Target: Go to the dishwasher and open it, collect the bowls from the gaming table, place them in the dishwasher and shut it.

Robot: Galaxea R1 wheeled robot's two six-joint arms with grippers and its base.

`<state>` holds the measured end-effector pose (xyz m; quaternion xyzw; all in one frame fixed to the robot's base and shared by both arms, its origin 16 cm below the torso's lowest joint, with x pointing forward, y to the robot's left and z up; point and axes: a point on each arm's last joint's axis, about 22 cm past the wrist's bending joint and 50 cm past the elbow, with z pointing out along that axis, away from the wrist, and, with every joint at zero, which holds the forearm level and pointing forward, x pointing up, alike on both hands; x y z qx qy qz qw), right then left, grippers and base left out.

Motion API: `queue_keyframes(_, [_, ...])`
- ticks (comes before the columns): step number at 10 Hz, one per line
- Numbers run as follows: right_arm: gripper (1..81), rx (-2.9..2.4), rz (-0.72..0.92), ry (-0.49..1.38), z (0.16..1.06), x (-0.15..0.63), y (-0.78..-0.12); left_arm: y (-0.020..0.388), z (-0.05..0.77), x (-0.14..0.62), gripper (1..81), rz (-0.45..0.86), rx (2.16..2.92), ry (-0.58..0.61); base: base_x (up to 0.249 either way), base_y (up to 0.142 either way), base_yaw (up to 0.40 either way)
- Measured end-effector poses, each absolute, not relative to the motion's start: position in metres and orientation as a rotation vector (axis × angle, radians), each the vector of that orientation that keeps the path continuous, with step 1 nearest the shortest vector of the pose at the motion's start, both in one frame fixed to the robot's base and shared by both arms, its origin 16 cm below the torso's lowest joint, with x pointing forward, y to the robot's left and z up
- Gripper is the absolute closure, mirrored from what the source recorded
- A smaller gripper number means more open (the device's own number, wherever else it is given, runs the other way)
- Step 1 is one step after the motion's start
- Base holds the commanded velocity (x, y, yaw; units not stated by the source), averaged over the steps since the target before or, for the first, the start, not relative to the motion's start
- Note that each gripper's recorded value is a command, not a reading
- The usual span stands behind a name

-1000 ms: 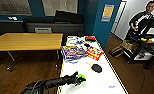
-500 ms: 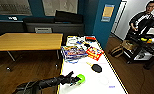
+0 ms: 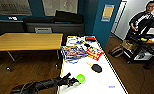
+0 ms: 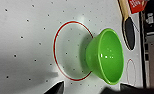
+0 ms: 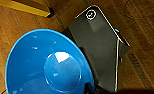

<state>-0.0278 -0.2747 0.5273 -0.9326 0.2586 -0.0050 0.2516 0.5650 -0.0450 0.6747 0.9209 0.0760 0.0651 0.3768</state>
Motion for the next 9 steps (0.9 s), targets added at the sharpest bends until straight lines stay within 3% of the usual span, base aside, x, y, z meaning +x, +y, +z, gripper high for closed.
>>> queue_keyframes(3, [81.1, -2.537, -0.013, 0.704, 0.527, -0.028, -0.275, -0.025, 0.670, 0.572, 1.0, 0.136, 2.352, 0.333, 0.000, 0.000, 0.000])
queue_keyframes(9, [81.1, -2.536, -0.019, 0.701, 0.527, -0.024, -0.274, -0.049, 0.673, 0.573, 1.0, 0.134, 2.333, 0.339, 0.000, 0.000, 0.000])
